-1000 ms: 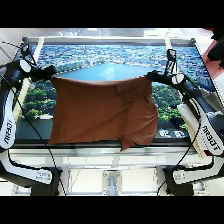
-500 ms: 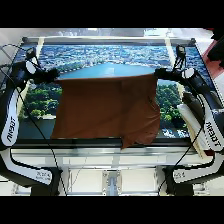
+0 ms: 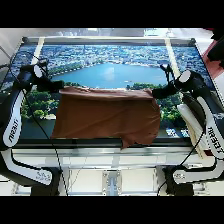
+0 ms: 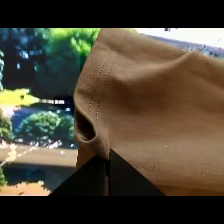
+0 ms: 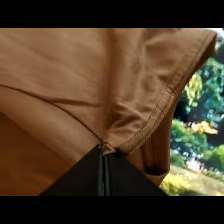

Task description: Fold the shirts.

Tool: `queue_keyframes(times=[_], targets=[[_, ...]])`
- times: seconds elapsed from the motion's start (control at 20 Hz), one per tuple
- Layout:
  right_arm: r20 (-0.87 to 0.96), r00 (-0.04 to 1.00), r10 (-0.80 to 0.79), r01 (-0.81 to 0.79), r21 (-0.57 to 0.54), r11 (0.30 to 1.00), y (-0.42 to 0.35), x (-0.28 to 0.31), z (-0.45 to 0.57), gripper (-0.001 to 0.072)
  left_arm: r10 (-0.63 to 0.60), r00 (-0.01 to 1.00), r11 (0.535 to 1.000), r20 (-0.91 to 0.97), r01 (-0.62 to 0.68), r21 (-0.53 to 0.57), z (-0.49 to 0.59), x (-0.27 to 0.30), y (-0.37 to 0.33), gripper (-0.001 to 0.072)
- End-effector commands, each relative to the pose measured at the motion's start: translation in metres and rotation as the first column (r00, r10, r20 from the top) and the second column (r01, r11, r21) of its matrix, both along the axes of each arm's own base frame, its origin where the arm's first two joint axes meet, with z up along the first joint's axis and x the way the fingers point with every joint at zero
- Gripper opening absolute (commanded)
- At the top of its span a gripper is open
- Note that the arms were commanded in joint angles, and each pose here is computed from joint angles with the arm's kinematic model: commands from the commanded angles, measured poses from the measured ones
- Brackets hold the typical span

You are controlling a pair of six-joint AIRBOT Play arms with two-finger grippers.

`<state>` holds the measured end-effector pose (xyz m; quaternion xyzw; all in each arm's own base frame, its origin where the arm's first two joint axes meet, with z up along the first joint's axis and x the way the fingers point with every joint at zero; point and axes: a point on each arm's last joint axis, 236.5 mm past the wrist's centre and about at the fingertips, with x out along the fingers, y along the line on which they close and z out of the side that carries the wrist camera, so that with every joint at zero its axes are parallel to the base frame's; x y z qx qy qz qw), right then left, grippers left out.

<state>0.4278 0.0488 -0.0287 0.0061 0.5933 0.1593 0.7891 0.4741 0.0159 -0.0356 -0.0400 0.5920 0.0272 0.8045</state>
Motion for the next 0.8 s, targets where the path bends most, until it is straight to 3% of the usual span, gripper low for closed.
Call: queue_keyframes(times=[0.0,0.45,0.5,0.6,0.7,0.75], targets=[[-0.054,0.998,-0.021,0.020,-0.023,1.000,-0.004,-0.019,-0.031,0.0026,-0.009,0.995,1.000,-0.095,0.011,0.019,-0.029,-0.027,0.003,0.0012],[-0.086,0.994,-0.061,0.059,-0.018,0.998,-0.004,-0.038,-0.067,0.0029,0.004,0.995,1.000,-0.100,-0.004,0.002,-0.039,-0.031,0.000,0.0014],[-0.097,0.992,-0.078,0.077,-0.016,0.997,-0.004,-0.040,-0.068,0.0032,0.004,0.994,1.000,-0.108,-0.004,0.001,-0.039,-0.033,0.000,0.0043],[-0.123,0.988,-0.089,0.088,-0.011,0.996,-0.004,-0.044,-0.062,0.0108,0.003,0.991,1.000,-0.132,-0.002,0.009,-0.038,-0.038,0.002,0.0416],[-0.131,0.990,-0.059,0.056,-0.030,0.998,-0.007,-0.049,-0.041,0.0304,0.004,0.992,1.000,-0.126,-0.001,0.022,-0.022,-0.037,0.006,0.0441],[-0.126,0.991,-0.044,0.038,-0.057,0.998,-0.012,-0.053,-0.023,0.0316,0.002,0.996,0.999,-0.086,0.001,0.037,-0.005,-0.034,0.009,0.0441]])
